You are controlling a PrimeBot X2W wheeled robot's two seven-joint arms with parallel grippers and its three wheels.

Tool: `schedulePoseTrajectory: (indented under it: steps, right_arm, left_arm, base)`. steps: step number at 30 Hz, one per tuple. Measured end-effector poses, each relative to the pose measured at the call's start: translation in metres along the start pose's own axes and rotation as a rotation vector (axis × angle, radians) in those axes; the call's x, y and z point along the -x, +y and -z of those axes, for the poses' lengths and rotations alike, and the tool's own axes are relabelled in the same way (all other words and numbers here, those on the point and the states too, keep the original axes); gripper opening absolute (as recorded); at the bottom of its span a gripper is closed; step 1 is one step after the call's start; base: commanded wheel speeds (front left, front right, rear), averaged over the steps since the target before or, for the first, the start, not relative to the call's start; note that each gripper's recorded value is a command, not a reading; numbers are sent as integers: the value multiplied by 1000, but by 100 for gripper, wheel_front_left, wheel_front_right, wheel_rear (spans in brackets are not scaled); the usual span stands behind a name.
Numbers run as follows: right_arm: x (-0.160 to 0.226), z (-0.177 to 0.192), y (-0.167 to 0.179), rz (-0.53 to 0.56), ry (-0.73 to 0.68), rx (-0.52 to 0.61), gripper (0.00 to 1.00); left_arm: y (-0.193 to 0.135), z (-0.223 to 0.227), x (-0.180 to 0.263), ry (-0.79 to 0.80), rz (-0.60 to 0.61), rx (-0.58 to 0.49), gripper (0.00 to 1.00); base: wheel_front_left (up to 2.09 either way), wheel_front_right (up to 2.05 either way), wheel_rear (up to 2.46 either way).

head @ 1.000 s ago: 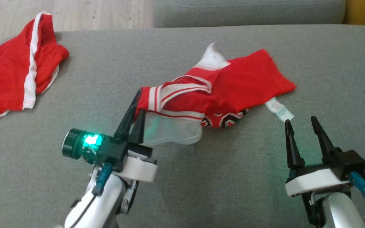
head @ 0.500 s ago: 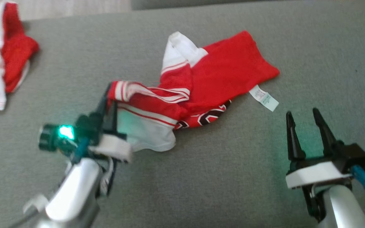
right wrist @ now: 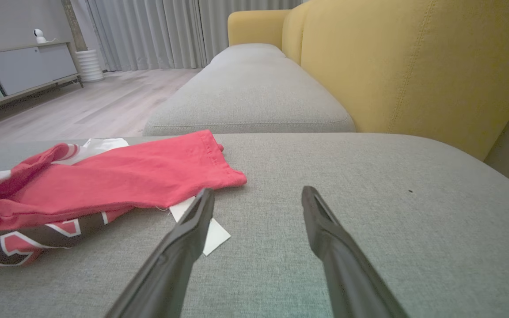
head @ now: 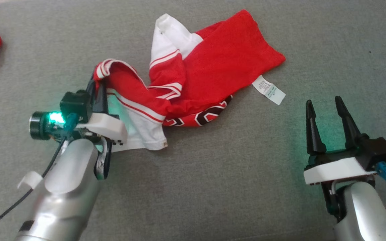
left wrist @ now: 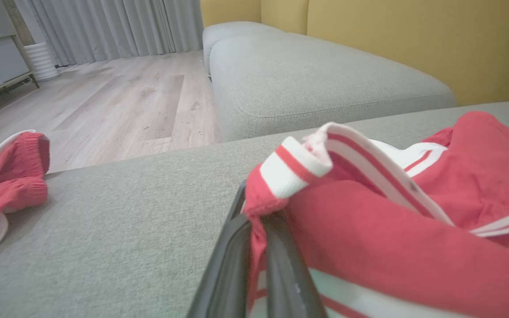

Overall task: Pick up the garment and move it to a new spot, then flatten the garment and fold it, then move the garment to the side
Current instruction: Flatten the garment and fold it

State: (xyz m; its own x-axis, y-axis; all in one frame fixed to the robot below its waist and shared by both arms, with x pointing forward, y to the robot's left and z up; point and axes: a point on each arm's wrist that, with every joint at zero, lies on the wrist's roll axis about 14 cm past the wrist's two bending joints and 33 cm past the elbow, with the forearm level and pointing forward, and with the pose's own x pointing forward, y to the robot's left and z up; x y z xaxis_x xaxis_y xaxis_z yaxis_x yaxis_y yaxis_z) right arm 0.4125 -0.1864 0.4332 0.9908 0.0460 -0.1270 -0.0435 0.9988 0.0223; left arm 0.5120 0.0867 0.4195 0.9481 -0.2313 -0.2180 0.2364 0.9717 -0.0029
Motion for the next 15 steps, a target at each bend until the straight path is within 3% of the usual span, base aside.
schedulePoseTrajectory:
  steps: [1, 8, 15]
  right_arm:
    - [0, -2, 1, -2, -5, 0, 100]
    - [-2, -18, 12, -32, -52, 0, 100]
    - [1, -39, 26, -72, -108, -3, 100]
  left_arm:
    - [0, 0, 2, -1, 0, 6, 100]
    - [8, -13, 22, -37, -18, 46, 100]
    - [13, -2, 73, -36, -63, 106, 100]
  base:
    - [0, 0, 0]
    - [0, 0, 0]
    - [0, 0, 0]
